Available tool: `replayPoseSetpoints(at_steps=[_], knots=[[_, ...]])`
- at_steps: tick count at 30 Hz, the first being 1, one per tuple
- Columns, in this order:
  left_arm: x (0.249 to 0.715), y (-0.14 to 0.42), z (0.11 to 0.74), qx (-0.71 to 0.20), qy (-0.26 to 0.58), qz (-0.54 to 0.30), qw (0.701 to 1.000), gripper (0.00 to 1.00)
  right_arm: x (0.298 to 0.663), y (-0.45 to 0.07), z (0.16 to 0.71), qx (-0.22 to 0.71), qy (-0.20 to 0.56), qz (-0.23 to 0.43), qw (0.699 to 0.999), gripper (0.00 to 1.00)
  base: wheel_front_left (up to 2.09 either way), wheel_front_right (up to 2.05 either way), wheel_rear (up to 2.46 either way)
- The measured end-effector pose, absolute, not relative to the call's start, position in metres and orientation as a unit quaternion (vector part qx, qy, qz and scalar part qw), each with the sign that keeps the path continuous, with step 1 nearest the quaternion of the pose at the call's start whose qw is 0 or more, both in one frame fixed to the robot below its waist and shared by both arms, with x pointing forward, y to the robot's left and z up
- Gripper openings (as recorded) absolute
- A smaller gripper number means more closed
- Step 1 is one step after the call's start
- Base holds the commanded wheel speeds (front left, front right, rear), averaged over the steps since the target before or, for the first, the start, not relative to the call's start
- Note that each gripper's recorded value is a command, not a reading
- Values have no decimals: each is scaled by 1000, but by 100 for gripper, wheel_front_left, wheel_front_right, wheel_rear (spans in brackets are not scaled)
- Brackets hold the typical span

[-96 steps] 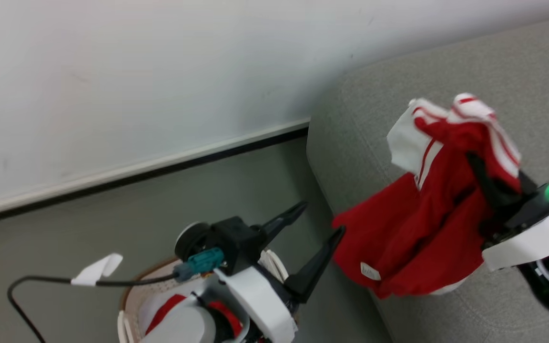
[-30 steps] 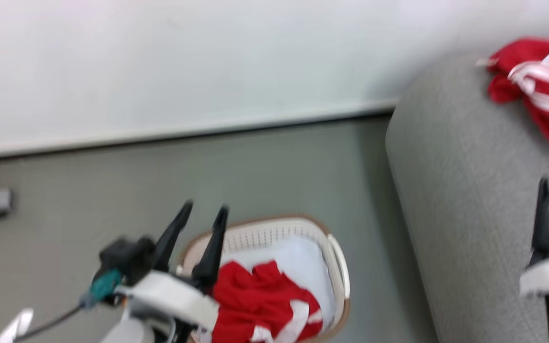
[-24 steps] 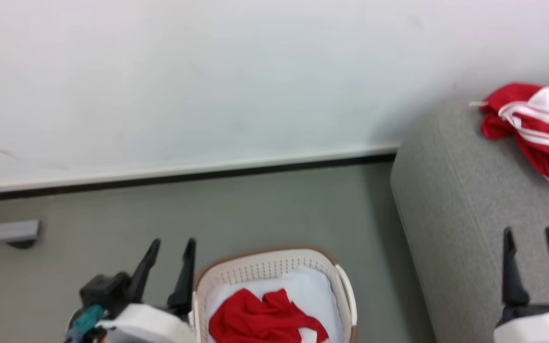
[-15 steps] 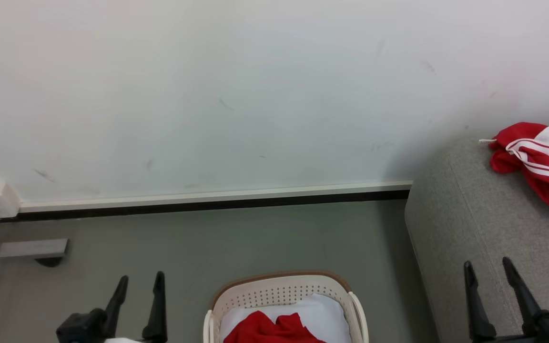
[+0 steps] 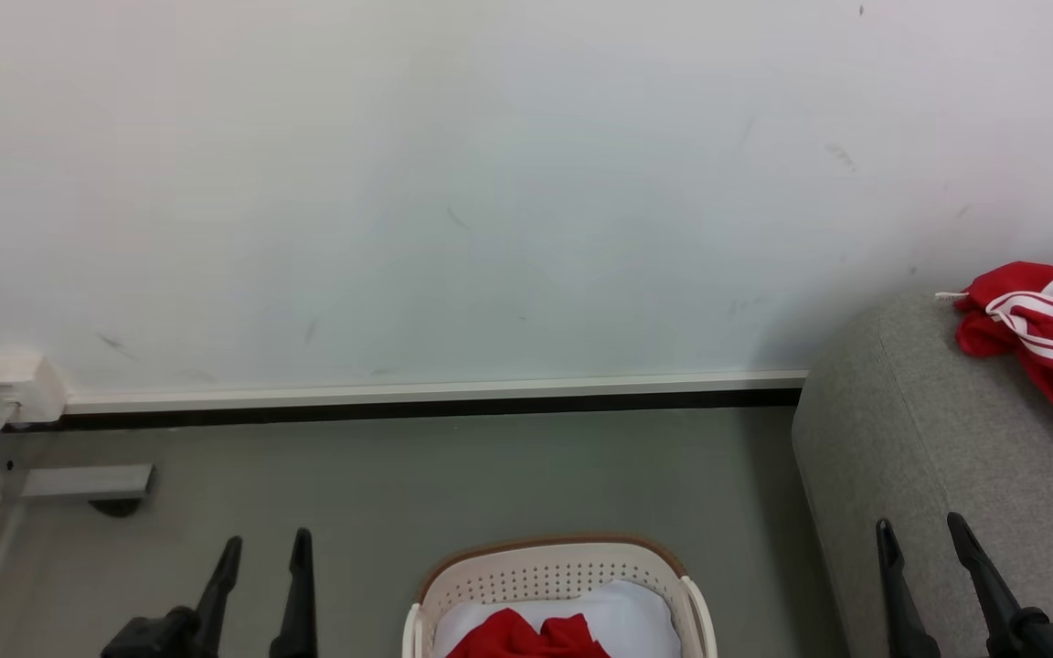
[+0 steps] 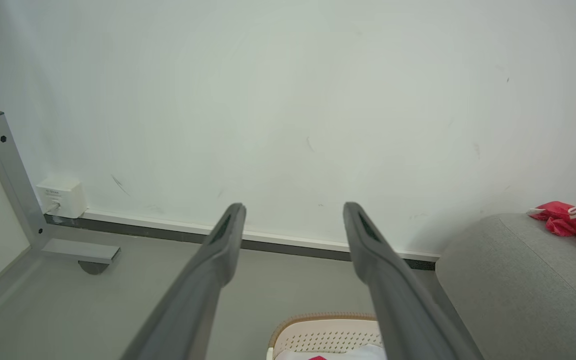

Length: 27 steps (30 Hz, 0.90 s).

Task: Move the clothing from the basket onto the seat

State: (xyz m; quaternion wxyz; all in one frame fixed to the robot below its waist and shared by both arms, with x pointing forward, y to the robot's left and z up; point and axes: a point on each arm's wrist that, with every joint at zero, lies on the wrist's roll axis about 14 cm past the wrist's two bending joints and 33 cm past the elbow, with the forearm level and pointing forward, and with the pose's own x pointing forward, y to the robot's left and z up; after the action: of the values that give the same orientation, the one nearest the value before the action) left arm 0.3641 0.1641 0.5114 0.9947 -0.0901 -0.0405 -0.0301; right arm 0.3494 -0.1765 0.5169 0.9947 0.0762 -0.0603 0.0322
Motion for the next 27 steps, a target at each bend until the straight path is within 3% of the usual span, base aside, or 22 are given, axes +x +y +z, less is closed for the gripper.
replayPoseSetpoints(at_steps=[12, 18, 27], knots=[[384, 136, 501, -84, -25, -83, 993, 100, 364, -188, 520, 75, -66, 15, 995, 100, 0, 0, 0], [420, 106, 493, -80, -16, -130, 988, 100, 395, -196, 524, 67, -74, 7, 995, 100, 0, 0, 0], [487, 44, 412, -26, 85, -238, 967, 100, 467, -201, 488, 58, -50, 4, 997, 100, 0, 0, 0]])
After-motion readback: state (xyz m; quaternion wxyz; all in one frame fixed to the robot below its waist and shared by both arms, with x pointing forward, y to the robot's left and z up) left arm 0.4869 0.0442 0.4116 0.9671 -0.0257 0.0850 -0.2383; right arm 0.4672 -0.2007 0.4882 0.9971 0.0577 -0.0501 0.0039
